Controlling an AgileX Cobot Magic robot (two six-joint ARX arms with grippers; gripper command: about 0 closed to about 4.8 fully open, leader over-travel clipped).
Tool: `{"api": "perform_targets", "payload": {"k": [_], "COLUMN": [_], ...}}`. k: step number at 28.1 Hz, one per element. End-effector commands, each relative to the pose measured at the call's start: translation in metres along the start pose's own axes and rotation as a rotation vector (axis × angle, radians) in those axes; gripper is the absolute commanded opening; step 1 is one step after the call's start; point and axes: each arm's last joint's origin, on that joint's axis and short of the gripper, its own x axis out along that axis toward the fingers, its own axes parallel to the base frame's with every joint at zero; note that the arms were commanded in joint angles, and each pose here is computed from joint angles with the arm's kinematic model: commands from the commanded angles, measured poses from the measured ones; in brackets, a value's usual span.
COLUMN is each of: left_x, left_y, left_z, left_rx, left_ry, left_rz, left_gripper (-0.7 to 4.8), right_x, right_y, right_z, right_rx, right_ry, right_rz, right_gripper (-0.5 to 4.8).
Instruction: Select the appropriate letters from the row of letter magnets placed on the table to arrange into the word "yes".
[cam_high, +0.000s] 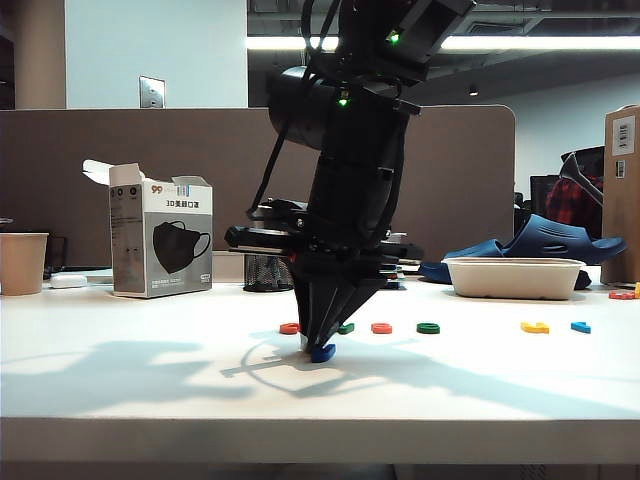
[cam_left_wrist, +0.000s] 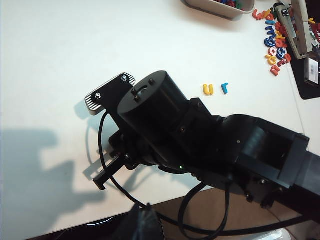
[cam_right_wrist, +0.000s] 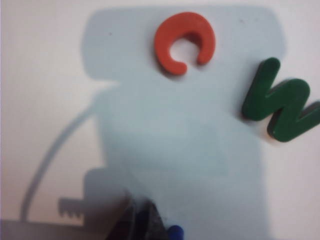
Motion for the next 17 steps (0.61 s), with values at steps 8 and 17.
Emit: {"api": "perform_targets", "payload": {"k": [8,17], "left_x": [-0.002,-0.0018], "left_y": [-0.0003,-0.0003], "left_z": [0.001,0.001], "left_rx": [-0.005,-0.005], "left_ry": [-0.01,-0.01], "left_rz": [-0.008,-0.007], "left_gripper": [-0.05,-0.05], "right_x": [0.0005,-0.0005], "right_y": [-0.0008,-0.0007], "right_z": [-0.0021,-0.0005], "right_rx": [0.006,0.005], "right_ry": [0.026,0.012], "right_rz": [-0.001,0.002], "right_gripper": [0.64,1.21]}}
